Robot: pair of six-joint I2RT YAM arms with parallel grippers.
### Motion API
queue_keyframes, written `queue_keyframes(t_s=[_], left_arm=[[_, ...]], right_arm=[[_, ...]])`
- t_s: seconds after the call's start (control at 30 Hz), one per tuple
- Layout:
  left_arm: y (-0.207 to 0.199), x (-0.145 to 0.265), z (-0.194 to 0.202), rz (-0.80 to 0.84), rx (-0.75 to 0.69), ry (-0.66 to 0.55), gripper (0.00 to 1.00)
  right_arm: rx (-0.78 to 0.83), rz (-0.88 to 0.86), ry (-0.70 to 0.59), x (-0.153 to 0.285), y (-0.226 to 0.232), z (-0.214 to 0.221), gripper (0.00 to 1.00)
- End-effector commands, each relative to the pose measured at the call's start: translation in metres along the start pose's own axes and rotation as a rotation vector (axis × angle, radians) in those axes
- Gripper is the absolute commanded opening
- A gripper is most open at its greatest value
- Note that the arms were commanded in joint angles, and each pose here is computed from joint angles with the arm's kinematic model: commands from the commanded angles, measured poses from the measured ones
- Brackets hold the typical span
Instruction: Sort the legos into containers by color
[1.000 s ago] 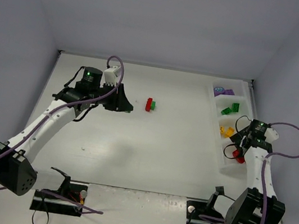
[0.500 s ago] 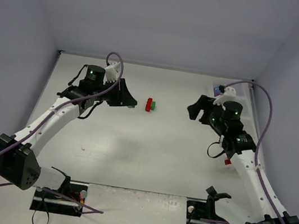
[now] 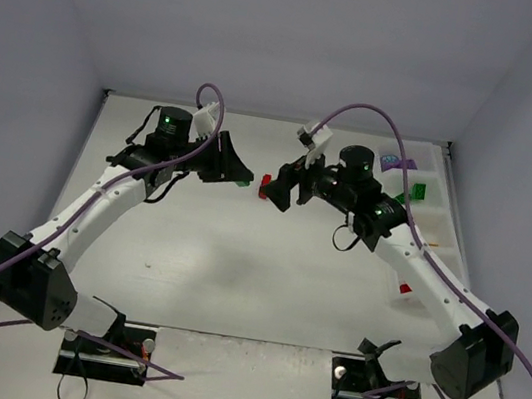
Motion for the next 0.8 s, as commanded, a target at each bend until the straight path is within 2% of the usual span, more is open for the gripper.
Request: queue_keyframes(t_s=[0.0,0.3,0.43,0.77], left_arm=[[-0.030,0.013,-0.006,0.090,-0.065,-0.020,0.00],[-0.030,0.015,-0.004,0.088,-0.062,-0.013,0.00],[-0.032,0.016,-0.003,0.092,-0.060,-0.011,0.00],[-0.033,0.016,-0.001,0.099,-0.038,-0.015,0.00]], right_arm=[[0.147,-0.101,-0.119,-0.011,0.007,-0.034,0.76],[0.216,-0.200,-0.116,-0.032,0.020,-0.040,0.70],[0.221,-0.223,-0.109,-0.040,0.023,-0.038,0.61],[0.238,-0.237,-0.090,-0.054,0.024,-0.032,0.59]])
Point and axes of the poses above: each gripper's point midway between its finger pads, its own x axis back along the fingers, its own y axis along the line the jaws close on, z = x × y, the point moved 7 cm from there along x, back along the fingers, and after that the axes turned 15 degrees about x, right-handed, at the moved point
